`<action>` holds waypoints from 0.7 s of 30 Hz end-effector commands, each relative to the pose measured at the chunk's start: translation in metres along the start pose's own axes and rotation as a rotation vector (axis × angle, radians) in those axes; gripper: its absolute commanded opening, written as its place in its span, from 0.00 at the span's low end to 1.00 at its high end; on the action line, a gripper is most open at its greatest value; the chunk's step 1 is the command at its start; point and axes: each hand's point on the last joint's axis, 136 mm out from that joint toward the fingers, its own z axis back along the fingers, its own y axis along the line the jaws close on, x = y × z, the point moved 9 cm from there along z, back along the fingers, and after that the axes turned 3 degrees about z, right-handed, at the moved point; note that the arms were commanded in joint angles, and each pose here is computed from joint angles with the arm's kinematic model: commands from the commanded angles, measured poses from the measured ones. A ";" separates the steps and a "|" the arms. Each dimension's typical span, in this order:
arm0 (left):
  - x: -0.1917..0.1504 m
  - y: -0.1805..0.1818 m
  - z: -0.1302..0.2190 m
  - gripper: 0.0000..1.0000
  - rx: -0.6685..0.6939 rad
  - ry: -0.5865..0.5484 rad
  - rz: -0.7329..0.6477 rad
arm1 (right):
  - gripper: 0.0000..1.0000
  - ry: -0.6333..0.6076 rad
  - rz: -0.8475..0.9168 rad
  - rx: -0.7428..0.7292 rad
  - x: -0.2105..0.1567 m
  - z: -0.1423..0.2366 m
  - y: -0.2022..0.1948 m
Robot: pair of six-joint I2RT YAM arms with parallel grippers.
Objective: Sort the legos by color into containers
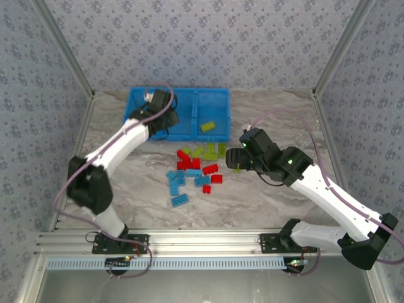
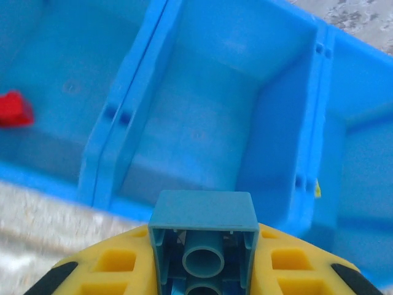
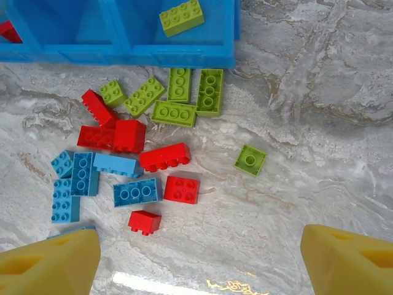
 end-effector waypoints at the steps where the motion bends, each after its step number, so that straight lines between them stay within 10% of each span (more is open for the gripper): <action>1: 0.017 -0.013 -0.036 0.20 -0.026 0.098 -0.137 | 0.87 -0.026 -0.023 0.006 -0.001 0.008 0.001; 11: 0.039 -0.021 -0.094 0.42 -0.025 0.181 -0.117 | 0.88 -0.038 -0.026 0.017 -0.003 0.011 0.006; 21: 0.045 -0.027 0.008 0.52 -0.236 0.119 -0.124 | 0.91 0.012 -0.123 -0.165 -0.016 -0.015 -0.020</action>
